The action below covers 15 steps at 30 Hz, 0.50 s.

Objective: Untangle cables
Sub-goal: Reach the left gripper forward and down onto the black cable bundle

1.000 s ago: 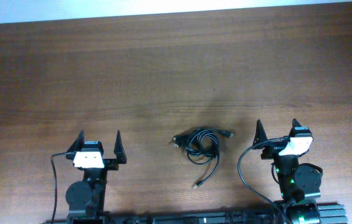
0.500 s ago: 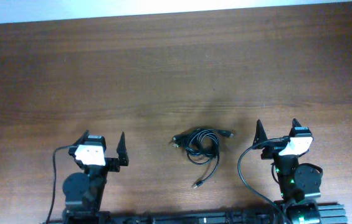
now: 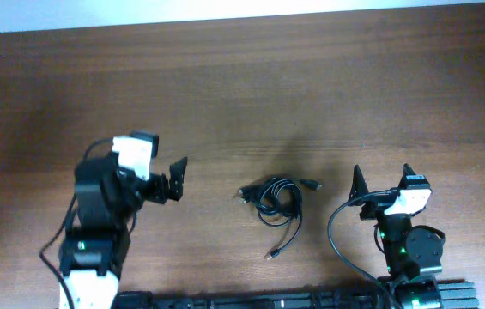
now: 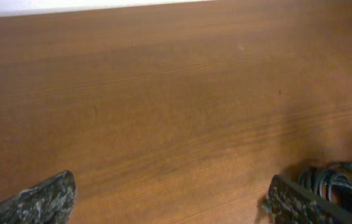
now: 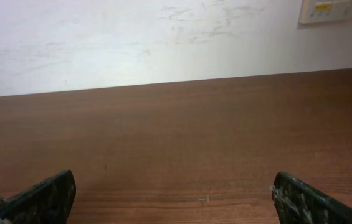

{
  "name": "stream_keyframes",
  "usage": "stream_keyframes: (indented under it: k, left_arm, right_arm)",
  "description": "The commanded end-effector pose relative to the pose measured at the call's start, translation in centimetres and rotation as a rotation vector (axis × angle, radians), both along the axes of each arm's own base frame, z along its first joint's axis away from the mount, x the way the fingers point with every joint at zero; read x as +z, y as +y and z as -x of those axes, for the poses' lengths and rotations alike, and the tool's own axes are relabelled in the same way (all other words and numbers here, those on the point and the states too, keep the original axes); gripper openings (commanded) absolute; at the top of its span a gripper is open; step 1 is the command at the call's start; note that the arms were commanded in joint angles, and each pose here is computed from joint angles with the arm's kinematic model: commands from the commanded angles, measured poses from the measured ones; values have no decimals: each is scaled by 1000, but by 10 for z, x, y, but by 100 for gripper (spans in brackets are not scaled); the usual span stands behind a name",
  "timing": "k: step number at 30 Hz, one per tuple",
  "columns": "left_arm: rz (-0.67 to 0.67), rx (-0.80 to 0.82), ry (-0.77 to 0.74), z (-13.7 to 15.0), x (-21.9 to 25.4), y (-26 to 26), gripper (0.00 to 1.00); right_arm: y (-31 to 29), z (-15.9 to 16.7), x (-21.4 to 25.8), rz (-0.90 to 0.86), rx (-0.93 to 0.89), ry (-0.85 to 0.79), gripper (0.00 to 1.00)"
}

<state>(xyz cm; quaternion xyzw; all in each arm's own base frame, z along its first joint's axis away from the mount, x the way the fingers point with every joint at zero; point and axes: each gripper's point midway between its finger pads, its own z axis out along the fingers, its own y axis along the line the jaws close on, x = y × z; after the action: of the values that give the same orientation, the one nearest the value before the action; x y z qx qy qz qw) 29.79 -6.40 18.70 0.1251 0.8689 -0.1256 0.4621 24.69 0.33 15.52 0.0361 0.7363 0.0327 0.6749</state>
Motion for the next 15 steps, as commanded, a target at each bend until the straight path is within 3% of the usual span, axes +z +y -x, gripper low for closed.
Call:
stream_keyframes:
  k: [1, 7, 15]
  left_arm:
    - [-31, -114, 67, -16, 13, -24, 99]
    - [-79, -296, 175, -28, 8, -74, 99]
    - [-114, -554, 311, 9, -23, -133, 99]
  right_arm:
    - [-4, 0, -3, 6, -18, 5, 99]
    - [-4, 0, -3, 6, -18, 5, 99]
    - [-4, 0, -3, 6, -18, 5, 99]
